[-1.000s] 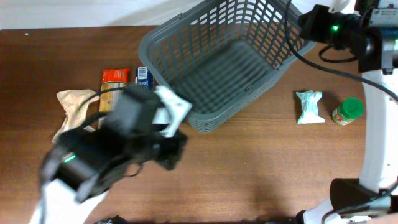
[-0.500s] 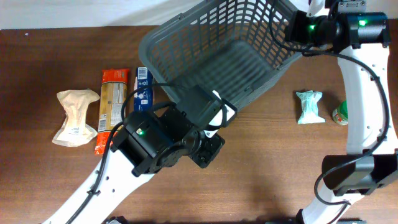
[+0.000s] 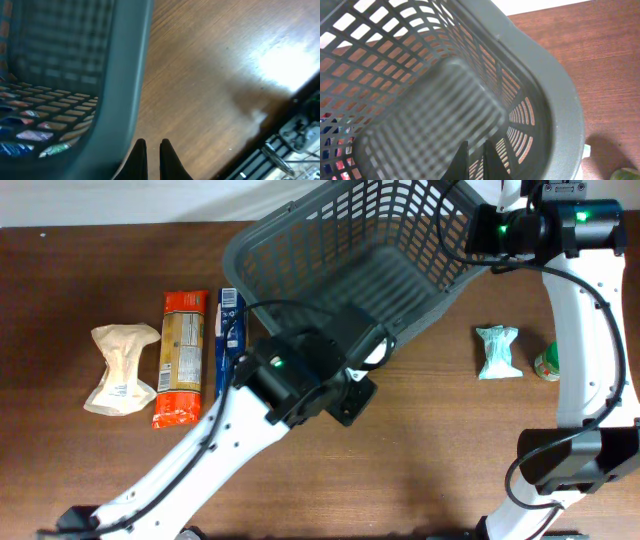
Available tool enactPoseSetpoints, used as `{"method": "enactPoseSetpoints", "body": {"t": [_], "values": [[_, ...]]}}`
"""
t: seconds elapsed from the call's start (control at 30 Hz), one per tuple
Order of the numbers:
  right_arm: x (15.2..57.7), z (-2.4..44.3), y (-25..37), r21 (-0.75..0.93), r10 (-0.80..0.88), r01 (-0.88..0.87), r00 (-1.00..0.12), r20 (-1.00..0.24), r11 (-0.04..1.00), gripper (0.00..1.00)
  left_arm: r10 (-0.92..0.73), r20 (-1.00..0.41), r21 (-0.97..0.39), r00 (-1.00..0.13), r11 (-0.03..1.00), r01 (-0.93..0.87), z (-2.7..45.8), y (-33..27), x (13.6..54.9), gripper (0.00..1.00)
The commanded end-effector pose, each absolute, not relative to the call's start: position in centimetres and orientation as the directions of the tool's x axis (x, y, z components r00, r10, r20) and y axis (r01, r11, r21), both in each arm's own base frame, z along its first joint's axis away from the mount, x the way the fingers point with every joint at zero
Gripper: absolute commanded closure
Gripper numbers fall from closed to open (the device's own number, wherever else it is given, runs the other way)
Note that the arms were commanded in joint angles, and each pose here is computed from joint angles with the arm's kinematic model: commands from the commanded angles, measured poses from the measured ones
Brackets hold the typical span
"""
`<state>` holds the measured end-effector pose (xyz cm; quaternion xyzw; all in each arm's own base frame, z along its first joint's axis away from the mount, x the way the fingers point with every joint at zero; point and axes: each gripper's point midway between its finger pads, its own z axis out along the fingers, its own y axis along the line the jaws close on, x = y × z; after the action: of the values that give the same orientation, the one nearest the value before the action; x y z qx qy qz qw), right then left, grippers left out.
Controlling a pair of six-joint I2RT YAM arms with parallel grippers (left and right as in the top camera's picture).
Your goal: Pack container
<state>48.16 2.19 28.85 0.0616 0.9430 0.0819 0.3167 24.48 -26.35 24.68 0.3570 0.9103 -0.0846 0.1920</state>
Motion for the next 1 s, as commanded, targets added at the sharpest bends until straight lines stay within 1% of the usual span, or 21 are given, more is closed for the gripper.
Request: {"method": "enactPoseSetpoints", "body": {"t": [0.0, 0.17, 0.3, 0.4, 0.53, 0.8, 0.97], "values": [[48.4, 29.2, 2.3, 0.171, 0.148, 0.054, -0.786, -0.601, 0.984, 0.96, 0.641, -0.408, 0.025, -0.650, 0.719, 0.694, 24.4, -26.6, 25.2, 0.98], [48.5, 27.9, 2.4, 0.168, 0.146, 0.059, -0.809, -0.570, 0.984, 0.96, 0.645, -0.397, 0.033, -0.653, 0.721, 0.692, 23.7, -26.9, 25.7, 0.98], [48.5, 26.6, 2.4, 0.165, 0.146, 0.066, -0.830, -0.538, 0.984, 0.96, 0.647, -0.391, 0.086, -0.655, 0.734, 0.674, 23.4, -26.3, 26.5, 0.98], [48.4, 25.9, 2.6, 0.166, 0.143, 0.065, -0.843, -0.518, 0.984, 0.96, 0.648, -0.388, 0.100, -0.656, 0.737, 0.669, 23.3, -26.1, 26.7, 0.99], [48.1, 25.8, 2.6, 0.164, 0.142, 0.067, -0.851, -0.506, 0.984, 0.96, 0.644, -0.383, 0.125, -0.662, 0.746, 0.654, 23.2, -25.6, 27.2, 0.98], [46.7, 25.0, 2.5, 0.154, 0.140, 0.078, -0.882, -0.450, 0.985, 0.96, 0.618, -0.376, 0.137, -0.691, 0.774, 0.618, 23.1, -23.5, 28.9, 0.98], [45.9, 25.0, 2.5, 0.142, 0.115, 0.058, -0.892, -0.436, 0.988, 0.96, 0.603, -0.373, 0.144, -0.705, 0.789, 0.598, 23.1, -22.3, 29.9, 0.98]]}}
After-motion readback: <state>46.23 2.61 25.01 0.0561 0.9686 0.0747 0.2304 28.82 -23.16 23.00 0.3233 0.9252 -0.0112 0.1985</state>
